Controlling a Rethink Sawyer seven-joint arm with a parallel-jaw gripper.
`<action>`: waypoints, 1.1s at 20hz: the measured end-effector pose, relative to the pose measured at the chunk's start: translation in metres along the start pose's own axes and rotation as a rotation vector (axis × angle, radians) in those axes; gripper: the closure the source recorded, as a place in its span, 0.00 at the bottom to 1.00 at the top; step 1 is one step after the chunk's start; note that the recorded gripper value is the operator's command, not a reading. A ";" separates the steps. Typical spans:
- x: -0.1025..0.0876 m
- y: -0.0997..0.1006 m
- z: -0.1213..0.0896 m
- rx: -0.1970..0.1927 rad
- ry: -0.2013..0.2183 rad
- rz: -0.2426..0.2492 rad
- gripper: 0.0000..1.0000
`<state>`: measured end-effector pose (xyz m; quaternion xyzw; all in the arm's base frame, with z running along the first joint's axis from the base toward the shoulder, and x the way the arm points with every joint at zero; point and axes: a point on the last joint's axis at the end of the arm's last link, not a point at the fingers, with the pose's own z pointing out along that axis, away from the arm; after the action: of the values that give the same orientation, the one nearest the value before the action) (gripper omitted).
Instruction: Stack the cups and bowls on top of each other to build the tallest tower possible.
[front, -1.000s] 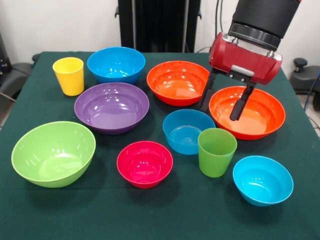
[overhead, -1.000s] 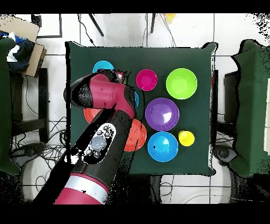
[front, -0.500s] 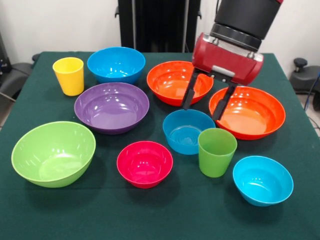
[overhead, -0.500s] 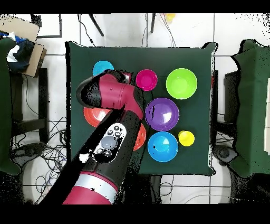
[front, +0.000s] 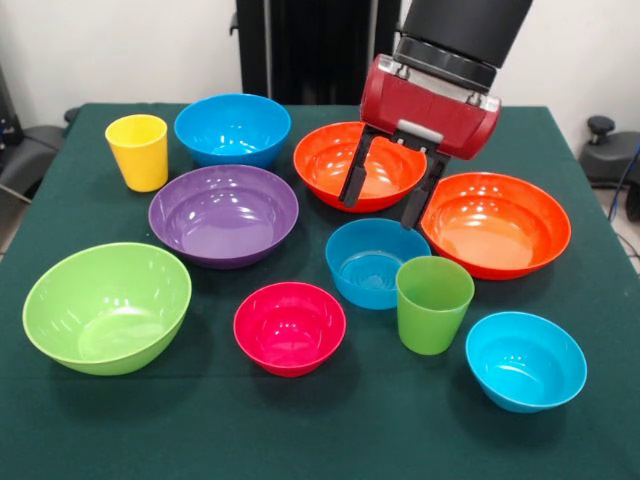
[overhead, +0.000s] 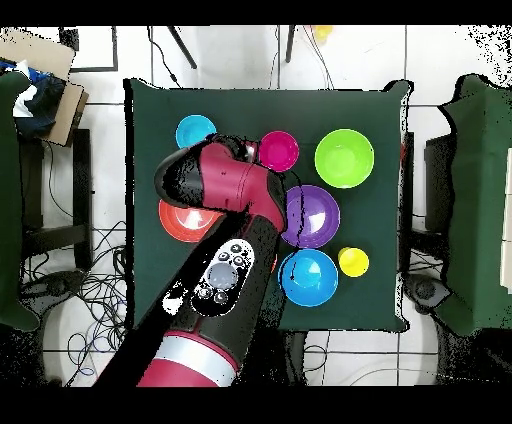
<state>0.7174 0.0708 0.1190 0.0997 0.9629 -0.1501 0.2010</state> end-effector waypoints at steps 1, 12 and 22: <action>0.000 0.000 0.000 0.000 0.000 0.000 0.00; -0.002 -0.001 -0.007 -0.003 -0.005 0.005 0.00; 0.003 0.005 -0.004 -0.004 0.001 -0.006 0.00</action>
<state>0.7142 0.0770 0.1199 0.0966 0.9635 -0.1490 0.2004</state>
